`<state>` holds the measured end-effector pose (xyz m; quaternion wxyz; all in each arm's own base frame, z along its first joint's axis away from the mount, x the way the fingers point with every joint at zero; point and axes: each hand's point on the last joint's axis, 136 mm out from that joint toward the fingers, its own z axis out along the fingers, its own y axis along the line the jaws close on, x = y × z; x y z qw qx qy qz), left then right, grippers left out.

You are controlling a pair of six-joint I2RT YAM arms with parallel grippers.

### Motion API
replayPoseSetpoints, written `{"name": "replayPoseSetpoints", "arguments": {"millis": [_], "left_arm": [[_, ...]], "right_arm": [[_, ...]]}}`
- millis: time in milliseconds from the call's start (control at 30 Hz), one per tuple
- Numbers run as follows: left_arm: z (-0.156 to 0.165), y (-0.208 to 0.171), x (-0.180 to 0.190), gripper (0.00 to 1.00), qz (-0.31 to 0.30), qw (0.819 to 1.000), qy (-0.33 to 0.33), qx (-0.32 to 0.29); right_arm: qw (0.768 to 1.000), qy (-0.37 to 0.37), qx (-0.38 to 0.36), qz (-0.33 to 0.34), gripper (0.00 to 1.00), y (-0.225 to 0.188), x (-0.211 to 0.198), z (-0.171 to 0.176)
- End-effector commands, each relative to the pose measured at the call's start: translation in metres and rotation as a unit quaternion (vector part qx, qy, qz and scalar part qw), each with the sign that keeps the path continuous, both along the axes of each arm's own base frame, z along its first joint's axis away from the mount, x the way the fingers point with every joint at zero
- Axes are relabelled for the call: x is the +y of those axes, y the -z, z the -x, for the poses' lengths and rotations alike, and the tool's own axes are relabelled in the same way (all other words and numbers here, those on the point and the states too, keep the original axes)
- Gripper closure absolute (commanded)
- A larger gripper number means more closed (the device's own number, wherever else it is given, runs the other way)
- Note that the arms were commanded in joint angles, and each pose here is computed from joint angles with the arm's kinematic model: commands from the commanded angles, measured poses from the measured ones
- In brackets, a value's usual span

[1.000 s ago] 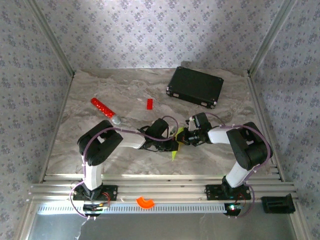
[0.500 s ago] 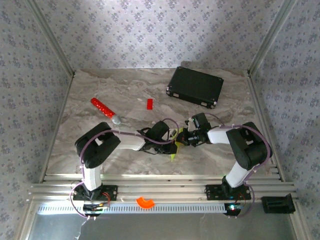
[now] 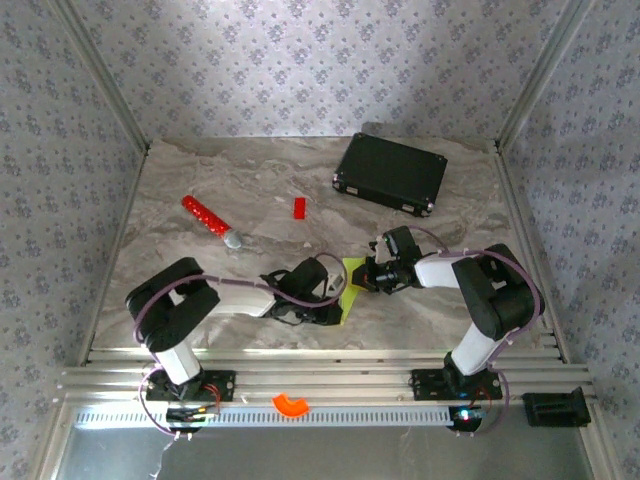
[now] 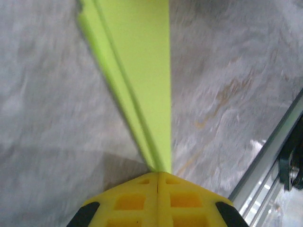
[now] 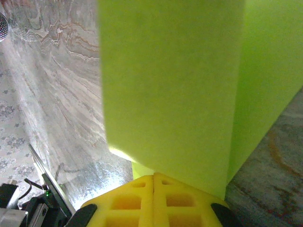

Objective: Fold a paper plane with a square sheet of paper (pick it up from the middle)

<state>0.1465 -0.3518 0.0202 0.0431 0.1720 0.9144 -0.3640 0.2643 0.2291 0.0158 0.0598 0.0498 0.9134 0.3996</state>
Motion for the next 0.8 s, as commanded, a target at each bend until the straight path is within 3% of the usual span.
{"name": "replayPoseSetpoints", "arguments": {"millis": [0,200,367,533,767], "left_arm": [[0.015,-0.001,0.016,0.98,-0.027,0.999,0.003,0.021],[-0.018,-0.049,-0.013,0.99,0.048,0.998,-0.025,-0.02],[-0.038,-0.061,-0.045,0.98,0.1,0.995,-0.029,-0.007],[-0.042,-0.03,-0.052,0.98,0.063,0.997,-0.033,0.017],[-0.016,0.011,-0.021,0.99,-0.004,0.999,-0.029,0.045]], "right_arm": [[0.993,0.025,0.068,0.093,0.99,0.048,-0.032,0.027],[0.993,0.028,0.067,0.093,0.99,0.046,-0.032,0.027],[0.993,0.031,0.07,0.09,0.99,0.046,-0.032,0.026],[0.993,0.032,0.073,0.09,0.99,0.046,-0.032,0.027],[0.992,0.032,0.073,0.095,0.99,0.047,-0.034,0.027]]}}
